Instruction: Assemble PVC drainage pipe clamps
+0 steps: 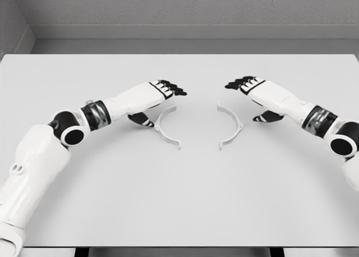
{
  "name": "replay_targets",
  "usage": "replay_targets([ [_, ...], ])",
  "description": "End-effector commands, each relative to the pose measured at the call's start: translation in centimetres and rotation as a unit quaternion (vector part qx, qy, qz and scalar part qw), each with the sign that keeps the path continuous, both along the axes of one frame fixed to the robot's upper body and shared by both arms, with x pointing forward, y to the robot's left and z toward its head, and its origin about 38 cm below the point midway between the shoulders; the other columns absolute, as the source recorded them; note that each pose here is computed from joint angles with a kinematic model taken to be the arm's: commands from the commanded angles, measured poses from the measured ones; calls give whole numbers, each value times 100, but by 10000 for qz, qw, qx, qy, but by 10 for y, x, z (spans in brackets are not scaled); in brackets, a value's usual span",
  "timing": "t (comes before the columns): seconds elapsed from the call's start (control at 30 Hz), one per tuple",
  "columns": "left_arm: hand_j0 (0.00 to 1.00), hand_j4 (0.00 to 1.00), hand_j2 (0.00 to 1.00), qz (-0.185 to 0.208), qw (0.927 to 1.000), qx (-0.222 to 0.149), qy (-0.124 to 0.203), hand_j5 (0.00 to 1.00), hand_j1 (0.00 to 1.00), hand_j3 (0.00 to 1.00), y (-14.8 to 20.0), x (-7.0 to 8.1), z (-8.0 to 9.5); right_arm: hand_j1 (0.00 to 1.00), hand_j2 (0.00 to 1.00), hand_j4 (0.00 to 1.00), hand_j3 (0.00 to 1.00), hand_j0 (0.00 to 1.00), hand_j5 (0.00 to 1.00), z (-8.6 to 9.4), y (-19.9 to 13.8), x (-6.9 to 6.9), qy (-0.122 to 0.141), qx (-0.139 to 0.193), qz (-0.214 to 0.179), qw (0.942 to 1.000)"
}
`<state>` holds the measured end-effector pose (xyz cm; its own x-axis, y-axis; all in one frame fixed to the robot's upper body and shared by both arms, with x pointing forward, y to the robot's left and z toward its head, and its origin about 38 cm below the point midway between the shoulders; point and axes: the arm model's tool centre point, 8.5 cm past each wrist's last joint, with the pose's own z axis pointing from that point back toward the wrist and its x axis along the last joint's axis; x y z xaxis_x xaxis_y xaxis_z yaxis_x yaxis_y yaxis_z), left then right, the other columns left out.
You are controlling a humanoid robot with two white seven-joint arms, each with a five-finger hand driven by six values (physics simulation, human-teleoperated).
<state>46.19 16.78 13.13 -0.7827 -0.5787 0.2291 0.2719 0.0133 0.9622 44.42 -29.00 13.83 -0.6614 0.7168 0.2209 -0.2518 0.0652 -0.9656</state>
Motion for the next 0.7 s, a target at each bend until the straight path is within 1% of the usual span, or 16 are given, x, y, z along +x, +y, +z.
replay_targets([
  [0.0, 100, 100, 100, -19, 10000, -46, -2, 100, 100, 100, -5, 0, 0, 100, 100, 100, 100, 100, 100, -6, -4, 1, 95, 29, -81, 9999],
  [0.53, 100, 100, 100, -27, 10000, -60, -1, 100, 100, 100, -6, 0, 0, 100, 100, 100, 100, 100, 100, -12, 17, 1, 136, 187, 66, 9997],
  [0.67, 100, 100, 100, -27, 10000, -60, -1, 100, 100, 100, -6, 0, 0, 100, 100, 100, 100, 100, 100, -16, 25, 0, 178, 205, 124, 9996],
])
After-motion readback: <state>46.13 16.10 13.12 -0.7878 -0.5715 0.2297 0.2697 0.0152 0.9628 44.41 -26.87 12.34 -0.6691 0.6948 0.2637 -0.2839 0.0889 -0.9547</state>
